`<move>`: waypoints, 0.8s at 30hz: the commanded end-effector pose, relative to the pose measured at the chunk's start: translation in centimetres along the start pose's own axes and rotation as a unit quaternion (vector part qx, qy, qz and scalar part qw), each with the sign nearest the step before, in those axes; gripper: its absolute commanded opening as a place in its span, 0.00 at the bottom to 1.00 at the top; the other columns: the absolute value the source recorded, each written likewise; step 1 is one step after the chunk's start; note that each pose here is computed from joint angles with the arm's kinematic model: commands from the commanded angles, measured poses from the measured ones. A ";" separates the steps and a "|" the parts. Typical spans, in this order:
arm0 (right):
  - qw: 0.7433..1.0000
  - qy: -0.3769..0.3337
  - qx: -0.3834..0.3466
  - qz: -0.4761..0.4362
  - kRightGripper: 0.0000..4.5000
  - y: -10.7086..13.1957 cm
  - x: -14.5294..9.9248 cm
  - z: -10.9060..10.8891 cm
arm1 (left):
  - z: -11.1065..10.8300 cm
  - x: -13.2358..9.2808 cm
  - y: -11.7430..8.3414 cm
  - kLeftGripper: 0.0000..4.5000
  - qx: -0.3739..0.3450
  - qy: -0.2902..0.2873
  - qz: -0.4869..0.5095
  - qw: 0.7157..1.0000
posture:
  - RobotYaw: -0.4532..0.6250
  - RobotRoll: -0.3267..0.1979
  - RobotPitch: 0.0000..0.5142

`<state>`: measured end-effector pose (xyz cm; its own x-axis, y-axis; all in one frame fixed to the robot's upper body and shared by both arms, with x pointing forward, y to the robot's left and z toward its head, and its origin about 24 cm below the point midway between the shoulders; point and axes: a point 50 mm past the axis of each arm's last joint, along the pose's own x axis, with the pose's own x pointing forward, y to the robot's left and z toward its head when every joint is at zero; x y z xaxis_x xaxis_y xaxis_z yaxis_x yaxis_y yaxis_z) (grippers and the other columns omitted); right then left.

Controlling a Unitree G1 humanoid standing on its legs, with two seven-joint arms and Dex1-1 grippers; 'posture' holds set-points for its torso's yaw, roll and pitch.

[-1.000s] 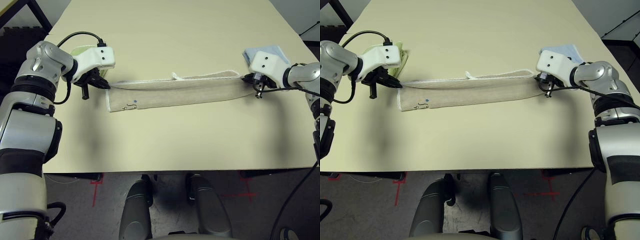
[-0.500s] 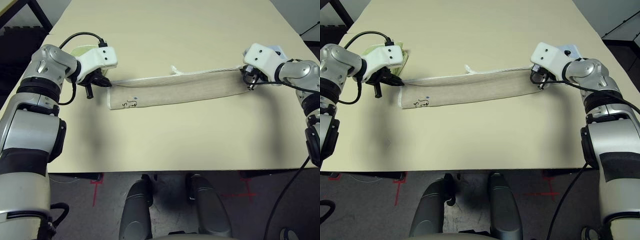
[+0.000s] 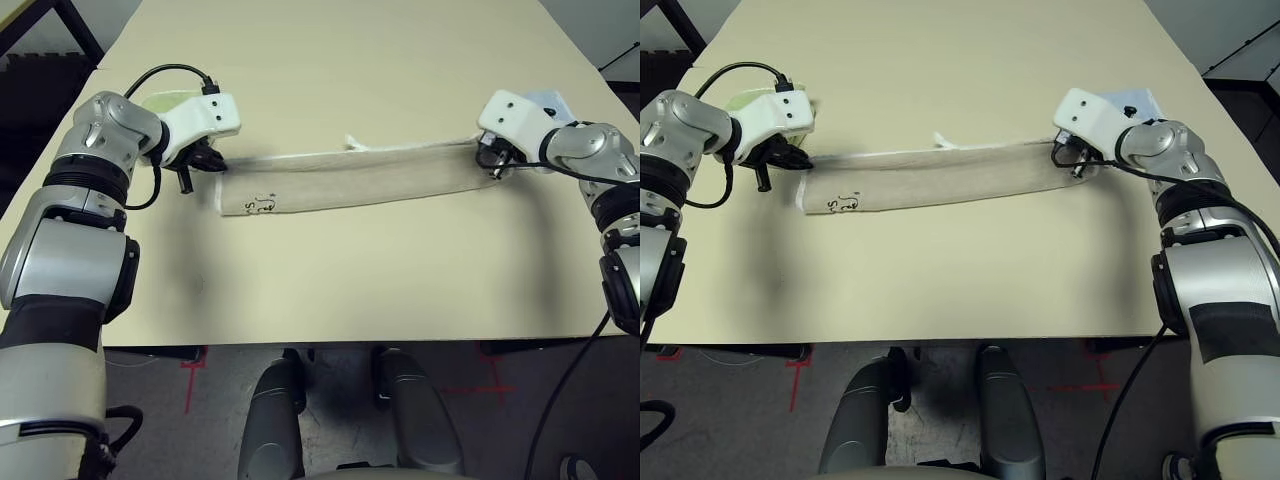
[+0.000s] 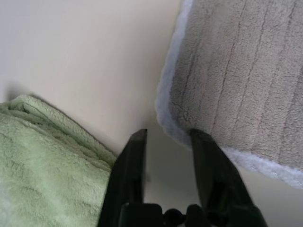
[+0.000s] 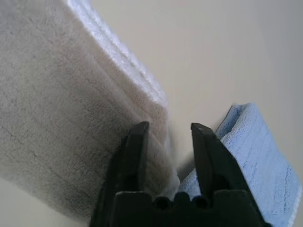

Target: Fold the towel and set it aside.

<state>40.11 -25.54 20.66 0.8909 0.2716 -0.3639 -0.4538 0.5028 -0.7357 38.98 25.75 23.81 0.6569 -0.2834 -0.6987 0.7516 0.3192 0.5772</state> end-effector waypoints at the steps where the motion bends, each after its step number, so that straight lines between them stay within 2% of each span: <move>1: 0.998 -0.030 0.059 -0.019 0.67 -0.5 -0.3 0.0 | -0.7 -0.5 0.3 0.65 -0.006 -0.001 0.024 1.000 | 0.33 0.62 0.43; 5: 0.985 -0.102 0.135 -0.029 1.00 -0.8 -0.7 0.3 | -0.6 -1.5 1.1 0.99 -0.007 -0.024 0.069 0.997 | 0.33 0.62 0.42; 7: 0.968 -0.158 0.193 -0.029 1.00 -1.0 -1.0 0.7 | -0.3 -2.1 1.4 0.99 -0.017 -0.054 0.085 0.995 | 0.33 0.62 0.42; 11: 0.917 -0.258 0.304 0.006 1.00 -1.0 -1.7 1.0 | 0.9 -3.1 1.7 0.99 -0.103 -0.174 0.064 0.977 | 0.33 0.62 0.41; 13: 0.889 -0.281 0.359 0.035 1.00 -0.5 -1.8 0.7 | 2.1 -3.6 0.7 0.99 -0.157 -0.295 -0.022 0.942 | 0.33 0.62 0.41; 15: 0.872 -0.290 0.391 0.055 1.00 0.0 -1.9 0.5 | 2.7 -3.9 -0.3 0.99 -0.169 -0.369 -0.069 0.911 | 0.33 0.62 0.41; 20: 0.849 -0.288 0.435 0.085 1.00 0.8 -2.1 0.3 | 2.7 -3.5 -3.1 0.99 -0.160 -0.426 -0.104 0.884 | 0.33 0.62 0.41; 24: 0.841 -0.275 0.453 0.113 1.00 1.5 -2.2 0.1 | 2.2 -2.2 -5.8 0.99 -0.117 -0.419 -0.130 0.891 | 0.33 0.62 0.41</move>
<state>37.80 -25.04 20.51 0.7553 0.6517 0.0701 -0.6548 0.7453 0.1255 33.77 22.93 23.30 0.3872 -0.9077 -0.1619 0.9068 0.3432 0.2450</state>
